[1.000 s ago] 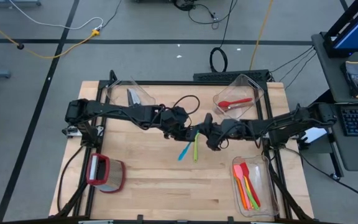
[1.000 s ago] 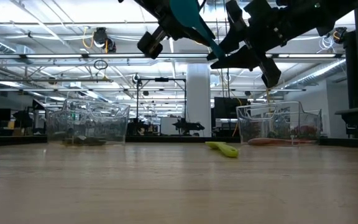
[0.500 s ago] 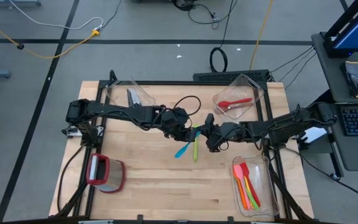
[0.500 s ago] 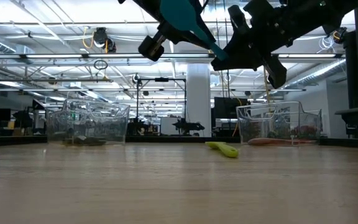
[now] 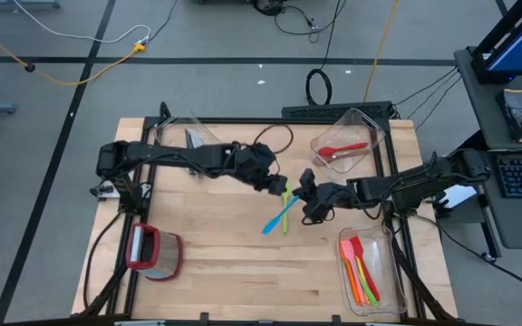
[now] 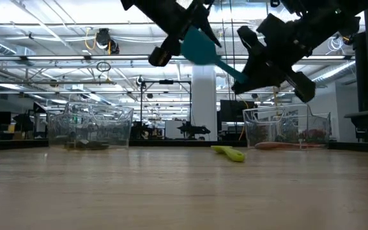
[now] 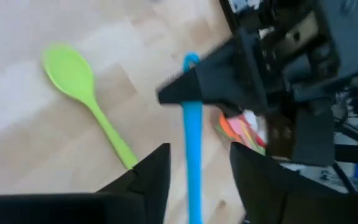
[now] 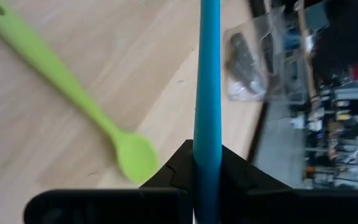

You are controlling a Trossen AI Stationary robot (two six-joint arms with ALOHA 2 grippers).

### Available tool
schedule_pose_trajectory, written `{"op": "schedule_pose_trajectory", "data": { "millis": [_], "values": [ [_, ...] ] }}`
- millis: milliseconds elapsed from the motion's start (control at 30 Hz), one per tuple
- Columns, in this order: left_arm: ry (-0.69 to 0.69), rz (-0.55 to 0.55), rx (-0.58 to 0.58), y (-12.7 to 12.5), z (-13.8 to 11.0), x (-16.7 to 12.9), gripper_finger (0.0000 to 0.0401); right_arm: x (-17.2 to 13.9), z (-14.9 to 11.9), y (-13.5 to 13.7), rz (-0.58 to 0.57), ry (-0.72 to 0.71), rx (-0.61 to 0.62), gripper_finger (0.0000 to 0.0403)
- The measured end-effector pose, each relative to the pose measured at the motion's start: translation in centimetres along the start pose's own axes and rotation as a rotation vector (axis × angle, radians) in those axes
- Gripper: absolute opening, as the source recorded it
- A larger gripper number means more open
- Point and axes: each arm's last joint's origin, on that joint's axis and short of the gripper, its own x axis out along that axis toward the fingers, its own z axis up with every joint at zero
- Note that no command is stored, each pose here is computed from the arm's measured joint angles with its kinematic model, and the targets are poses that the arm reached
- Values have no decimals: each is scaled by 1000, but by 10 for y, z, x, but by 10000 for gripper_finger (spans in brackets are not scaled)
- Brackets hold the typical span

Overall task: Pick & Place Kitchen Items
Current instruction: Put the blue spatula into the bottom transparent bin

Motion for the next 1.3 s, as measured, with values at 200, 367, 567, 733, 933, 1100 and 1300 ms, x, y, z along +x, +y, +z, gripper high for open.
{"op": "schedule_pose_trajectory", "data": {
  "millis": [200,367,567,733,933,1100,1300],
  "values": [
    [-61,47,98,17,29,-12,206,-3,-7,8,86,66,73,21],
    [-181,142,149,33,52,-21,203,-11,-12,8,112,103,187,21],
    [-226,195,216,47,70,-27,186,-24,-17,-1,123,151,379,21],
    [-251,226,303,52,78,-30,176,-29,-28,0,173,237,557,21],
    [-262,251,413,54,83,-32,172,-29,-39,0,282,283,855,21],
    [-256,280,501,55,83,-32,172,-32,-41,-8,323,222,1062,21],
    [-248,310,587,55,82,-32,172,-47,-45,-16,404,166,1365,21]
  ]
}}
